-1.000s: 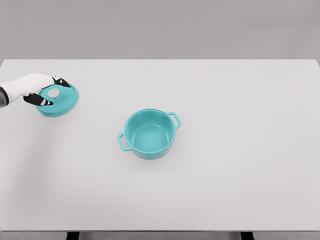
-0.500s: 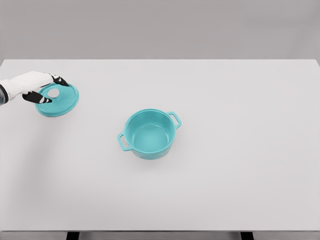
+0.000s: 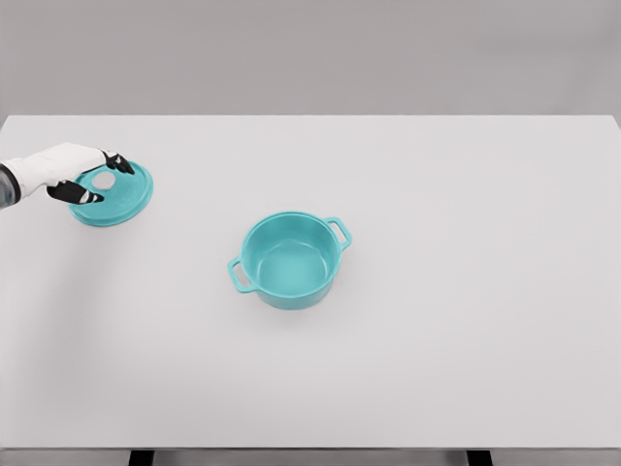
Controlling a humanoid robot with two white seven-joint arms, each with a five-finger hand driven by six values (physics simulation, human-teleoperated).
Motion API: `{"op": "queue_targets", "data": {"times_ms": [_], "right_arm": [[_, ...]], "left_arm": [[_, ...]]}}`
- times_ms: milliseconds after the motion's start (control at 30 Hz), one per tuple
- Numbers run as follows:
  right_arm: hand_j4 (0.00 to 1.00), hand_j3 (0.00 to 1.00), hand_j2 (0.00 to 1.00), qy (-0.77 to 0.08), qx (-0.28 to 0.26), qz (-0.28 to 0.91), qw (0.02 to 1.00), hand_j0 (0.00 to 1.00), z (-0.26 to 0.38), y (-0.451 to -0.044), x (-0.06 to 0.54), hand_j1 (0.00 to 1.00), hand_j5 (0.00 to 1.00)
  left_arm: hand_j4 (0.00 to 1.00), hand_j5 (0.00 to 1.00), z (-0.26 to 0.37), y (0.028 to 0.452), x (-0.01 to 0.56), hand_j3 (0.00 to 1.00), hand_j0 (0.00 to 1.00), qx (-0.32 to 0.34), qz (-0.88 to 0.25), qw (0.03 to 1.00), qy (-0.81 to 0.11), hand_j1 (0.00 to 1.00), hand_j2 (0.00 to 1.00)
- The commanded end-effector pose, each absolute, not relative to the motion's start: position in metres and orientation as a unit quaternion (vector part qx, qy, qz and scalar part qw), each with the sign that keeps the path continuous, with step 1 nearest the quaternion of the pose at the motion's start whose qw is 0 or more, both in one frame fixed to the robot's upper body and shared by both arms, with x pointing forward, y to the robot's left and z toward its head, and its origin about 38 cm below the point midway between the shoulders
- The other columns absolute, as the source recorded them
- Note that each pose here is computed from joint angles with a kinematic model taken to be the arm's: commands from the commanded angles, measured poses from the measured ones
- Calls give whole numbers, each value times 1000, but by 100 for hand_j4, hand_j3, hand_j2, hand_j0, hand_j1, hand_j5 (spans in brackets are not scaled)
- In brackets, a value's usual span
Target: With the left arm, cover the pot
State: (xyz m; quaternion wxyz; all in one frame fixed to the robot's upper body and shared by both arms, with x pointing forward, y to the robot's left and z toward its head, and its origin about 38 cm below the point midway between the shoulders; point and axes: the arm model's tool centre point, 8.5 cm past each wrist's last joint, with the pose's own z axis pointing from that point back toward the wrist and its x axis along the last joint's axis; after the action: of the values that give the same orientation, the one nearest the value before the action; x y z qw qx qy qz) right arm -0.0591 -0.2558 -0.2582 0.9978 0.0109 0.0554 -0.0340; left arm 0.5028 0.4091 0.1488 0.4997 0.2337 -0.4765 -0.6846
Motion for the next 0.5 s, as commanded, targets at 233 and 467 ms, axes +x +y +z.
{"op": "queue_targets", "data": {"times_ms": [233, 467], "right_arm": [[100, 100, 100, 56, 11, -34, 998, 100, -258, -256, -59, 100, 100], [100, 100, 100, 56, 11, -34, 998, 100, -258, -256, -59, 100, 100]], "left_arm": [[67, 67, 146, 412, 502, 67, 67, 232, -681, 506, -476, 67, 67], [60, 60, 147, 412, 502, 60, 60, 233, -680, 506, -476, 60, 60]]}}
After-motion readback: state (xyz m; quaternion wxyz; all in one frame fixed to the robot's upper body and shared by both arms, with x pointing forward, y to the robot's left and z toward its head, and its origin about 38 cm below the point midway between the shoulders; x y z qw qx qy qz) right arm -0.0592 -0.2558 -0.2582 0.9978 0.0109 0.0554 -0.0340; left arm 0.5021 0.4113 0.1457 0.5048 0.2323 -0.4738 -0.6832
